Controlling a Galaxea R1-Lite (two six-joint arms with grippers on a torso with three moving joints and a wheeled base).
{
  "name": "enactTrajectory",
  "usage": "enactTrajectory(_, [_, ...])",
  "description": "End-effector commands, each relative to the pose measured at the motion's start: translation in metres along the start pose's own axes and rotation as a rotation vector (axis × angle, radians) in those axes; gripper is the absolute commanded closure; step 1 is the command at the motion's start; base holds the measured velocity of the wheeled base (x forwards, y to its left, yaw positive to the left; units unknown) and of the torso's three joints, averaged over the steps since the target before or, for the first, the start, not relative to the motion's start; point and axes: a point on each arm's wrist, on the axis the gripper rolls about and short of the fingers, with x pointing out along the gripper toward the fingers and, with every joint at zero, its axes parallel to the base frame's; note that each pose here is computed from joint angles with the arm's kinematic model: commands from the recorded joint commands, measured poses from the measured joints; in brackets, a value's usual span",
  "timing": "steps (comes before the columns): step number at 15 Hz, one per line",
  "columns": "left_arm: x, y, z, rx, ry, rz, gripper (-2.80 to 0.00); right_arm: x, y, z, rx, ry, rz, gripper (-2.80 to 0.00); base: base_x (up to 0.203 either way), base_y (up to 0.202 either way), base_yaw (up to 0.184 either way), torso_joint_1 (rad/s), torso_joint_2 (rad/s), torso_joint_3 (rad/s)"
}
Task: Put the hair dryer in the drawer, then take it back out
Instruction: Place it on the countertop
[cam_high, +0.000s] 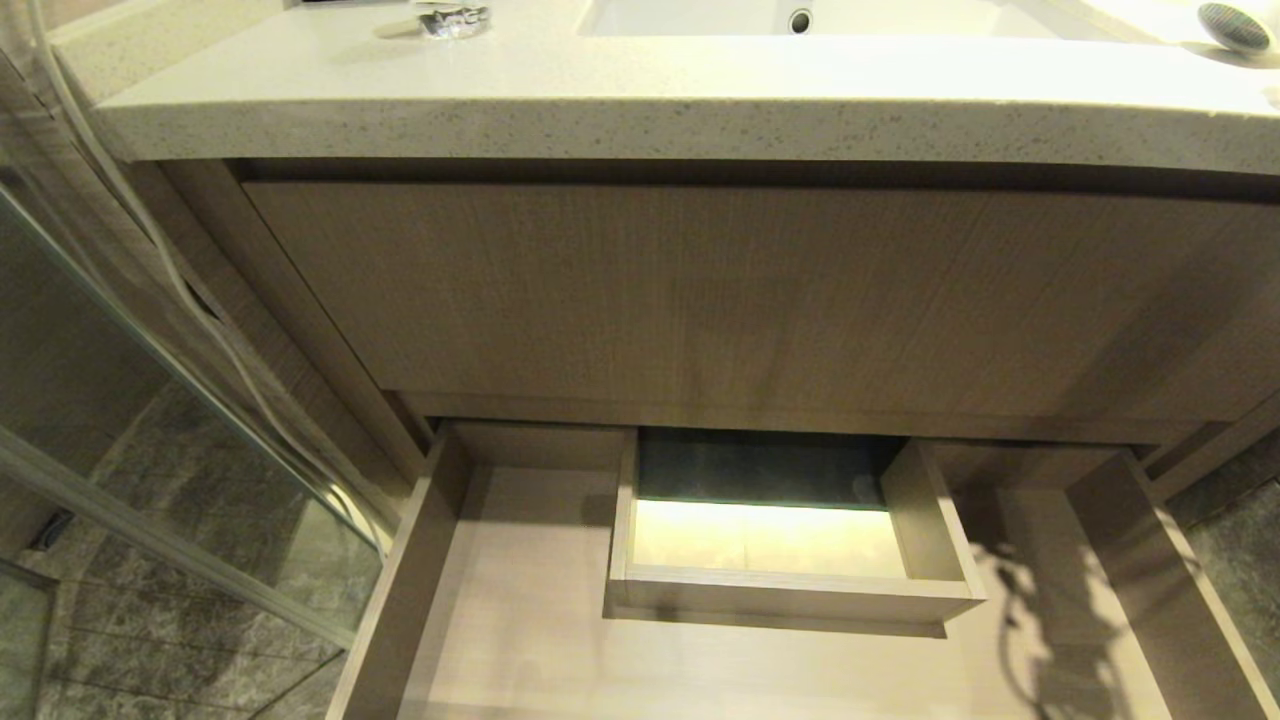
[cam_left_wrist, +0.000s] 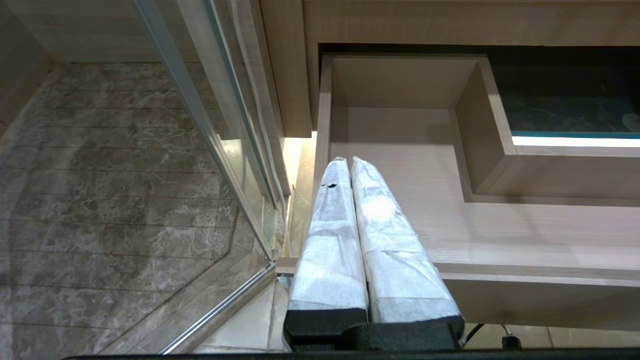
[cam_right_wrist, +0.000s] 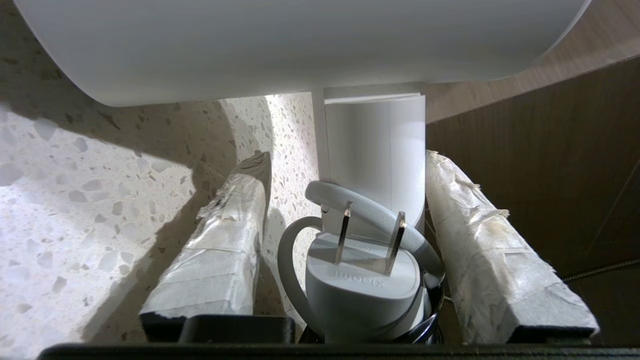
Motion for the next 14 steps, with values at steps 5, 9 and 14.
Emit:
enactTrajectory(5, [0.000,0.000,0.000,0.000,0.000,0.000,0.00,-0.005,-0.005,0.006,0.001,-0.016,-0.016,-2.80,0.000,0.000,0.000,0.000,0.00,0.000])
enactTrajectory(9, [0.000,0.000,0.000,0.000,0.000,0.000,0.00,-0.029,-0.024,0.020,0.007,-0.060,-0.066,-2.80,0.000,0.000,0.000,0.000,0.00,0.000])
enactTrajectory(14, [0.000,0.000,0.000,0.000,0.000,0.000,0.00,-0.074,-0.048,0.038,0.010,-0.107,-0.116,-2.80,0.000,0.000,0.000,0.000,0.00,0.000])
